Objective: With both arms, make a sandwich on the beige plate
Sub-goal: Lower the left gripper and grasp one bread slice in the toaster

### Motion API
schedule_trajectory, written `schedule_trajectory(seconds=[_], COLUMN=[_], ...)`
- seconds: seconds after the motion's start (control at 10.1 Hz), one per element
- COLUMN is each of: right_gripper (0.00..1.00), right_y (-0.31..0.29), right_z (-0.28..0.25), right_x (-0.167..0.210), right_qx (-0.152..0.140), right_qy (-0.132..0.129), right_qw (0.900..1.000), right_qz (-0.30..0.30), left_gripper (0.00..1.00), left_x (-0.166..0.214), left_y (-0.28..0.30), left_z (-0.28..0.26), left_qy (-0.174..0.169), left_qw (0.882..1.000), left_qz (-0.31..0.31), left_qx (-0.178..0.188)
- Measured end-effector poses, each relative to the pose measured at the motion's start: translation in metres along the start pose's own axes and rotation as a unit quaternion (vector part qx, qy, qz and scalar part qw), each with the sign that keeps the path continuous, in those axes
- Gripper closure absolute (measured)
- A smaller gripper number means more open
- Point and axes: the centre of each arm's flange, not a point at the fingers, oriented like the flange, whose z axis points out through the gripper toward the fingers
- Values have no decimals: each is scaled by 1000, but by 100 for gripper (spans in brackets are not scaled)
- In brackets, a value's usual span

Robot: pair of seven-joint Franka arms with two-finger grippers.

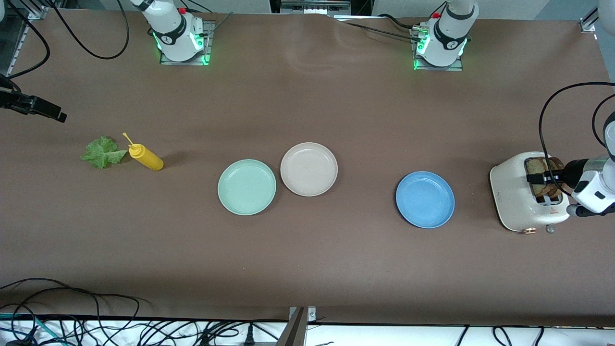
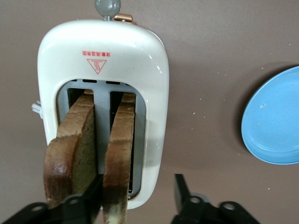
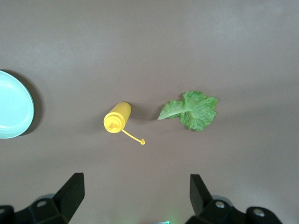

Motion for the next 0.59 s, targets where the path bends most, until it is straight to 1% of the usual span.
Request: schedule_trajectory(seconds=[0.3, 0.39, 0.59], right_gripper=[0, 0, 0], right_y=[0, 0, 0], right_z=[0, 0, 0], right_x=[0, 0, 0], right_qx=[0, 0, 0], right_qy=[0, 0, 0], right_qw=[1000, 1000, 1000], right_qz=[0, 0, 0], left_gripper=[80, 87, 87], left_x=[-2, -4, -9], left_y=[-3, -4, -5], left_z=[2, 1, -11], left_qy=[-9, -15, -29], left_qw=[1000, 1000, 1000], left_qz=[-3, -4, -4], left_qx=[0, -1, 0])
